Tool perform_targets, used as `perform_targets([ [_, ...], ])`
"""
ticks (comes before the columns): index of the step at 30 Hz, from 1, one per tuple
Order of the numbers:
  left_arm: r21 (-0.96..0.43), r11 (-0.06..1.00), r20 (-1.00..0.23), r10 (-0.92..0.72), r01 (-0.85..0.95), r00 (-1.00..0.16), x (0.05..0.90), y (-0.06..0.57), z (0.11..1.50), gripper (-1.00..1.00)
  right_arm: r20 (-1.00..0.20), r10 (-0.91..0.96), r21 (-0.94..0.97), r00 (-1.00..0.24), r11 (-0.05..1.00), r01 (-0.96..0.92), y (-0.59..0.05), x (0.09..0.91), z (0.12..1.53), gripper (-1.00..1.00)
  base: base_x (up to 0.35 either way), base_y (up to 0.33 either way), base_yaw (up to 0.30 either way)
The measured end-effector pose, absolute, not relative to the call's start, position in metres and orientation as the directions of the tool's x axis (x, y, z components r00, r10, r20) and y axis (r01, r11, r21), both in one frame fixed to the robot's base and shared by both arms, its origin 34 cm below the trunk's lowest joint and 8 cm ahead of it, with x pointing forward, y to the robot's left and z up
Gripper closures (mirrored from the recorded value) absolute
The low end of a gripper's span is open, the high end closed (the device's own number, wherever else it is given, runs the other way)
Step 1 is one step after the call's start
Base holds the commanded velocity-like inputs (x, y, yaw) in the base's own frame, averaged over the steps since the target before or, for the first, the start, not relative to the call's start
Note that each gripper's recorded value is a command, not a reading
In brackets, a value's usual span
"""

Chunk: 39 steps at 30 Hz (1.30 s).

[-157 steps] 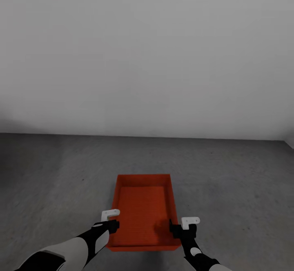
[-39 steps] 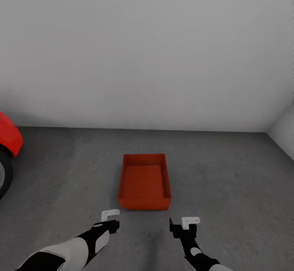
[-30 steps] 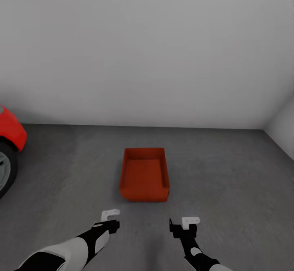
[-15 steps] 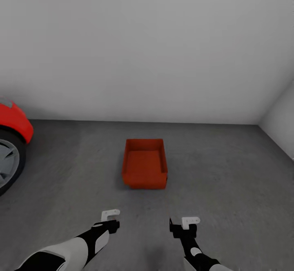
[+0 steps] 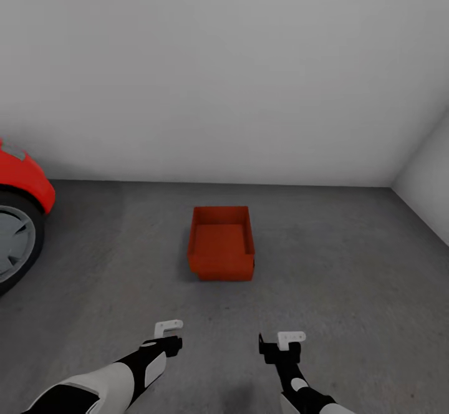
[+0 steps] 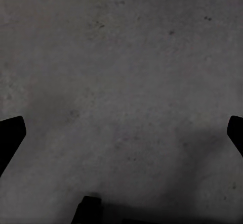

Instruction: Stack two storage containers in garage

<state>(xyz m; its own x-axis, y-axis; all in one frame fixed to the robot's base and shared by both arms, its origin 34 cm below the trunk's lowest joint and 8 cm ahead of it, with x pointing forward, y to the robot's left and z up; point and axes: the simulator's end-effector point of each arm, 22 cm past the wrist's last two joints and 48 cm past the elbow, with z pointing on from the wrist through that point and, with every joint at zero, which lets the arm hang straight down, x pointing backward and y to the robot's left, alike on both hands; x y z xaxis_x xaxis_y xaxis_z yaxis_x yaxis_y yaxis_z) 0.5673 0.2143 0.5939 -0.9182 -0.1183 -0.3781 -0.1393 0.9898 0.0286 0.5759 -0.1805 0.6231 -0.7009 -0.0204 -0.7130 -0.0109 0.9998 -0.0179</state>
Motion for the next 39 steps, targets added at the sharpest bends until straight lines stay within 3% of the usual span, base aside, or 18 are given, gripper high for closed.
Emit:
perform_targets([
  [7, 0.048, 0.988, -0.377, -0.120, -0.149, -0.918, 0.567, 0.231, 0.593, -1.00, -0.705, -0.032, -0.042, -0.708, 0.999, -0.003, -0.197, 0.574, 0.620, -1.00, -0.001, 0.000, 0.000],
  [14, 0.169, 0.965, -0.374, -0.123, -0.198, -0.919, 0.559, 0.342, 0.595, -1.00, -0.621, -0.096, -0.176, -0.778, 0.984, 0.018, -0.299, 0.533, 0.598, -1.00, 0.000, 0.000, 0.000],
  [21, 0.175, 0.966, -0.333, -0.125, -0.191, -0.935, 0.525, 0.358, 0.584, -1.00, -0.593, -0.107, -0.200, -0.798, 0.980, 0.017, -0.317, 0.525, 0.595, -1.00, 0.000, 0.000, 0.000],
  [30, 0.191, 0.967, -0.220, -0.124, -0.168, -0.968, 0.437, 0.356, 0.559, -1.00, -0.343, -0.103, -0.221, -0.934, 0.975, -0.026, -0.324, 0.466, 0.564, -1.00, 0.000, 0.000, 0.000],
  [39, 0.170, 0.974, -0.148, -0.125, -0.150, -0.981, 0.385, 0.331, 0.546, -1.00, -0.163, -0.101, -0.200, -0.981, 0.978, -0.067, -0.316, 0.337, 0.541, -1.00, 0.000, 0.000, 0.000],
])
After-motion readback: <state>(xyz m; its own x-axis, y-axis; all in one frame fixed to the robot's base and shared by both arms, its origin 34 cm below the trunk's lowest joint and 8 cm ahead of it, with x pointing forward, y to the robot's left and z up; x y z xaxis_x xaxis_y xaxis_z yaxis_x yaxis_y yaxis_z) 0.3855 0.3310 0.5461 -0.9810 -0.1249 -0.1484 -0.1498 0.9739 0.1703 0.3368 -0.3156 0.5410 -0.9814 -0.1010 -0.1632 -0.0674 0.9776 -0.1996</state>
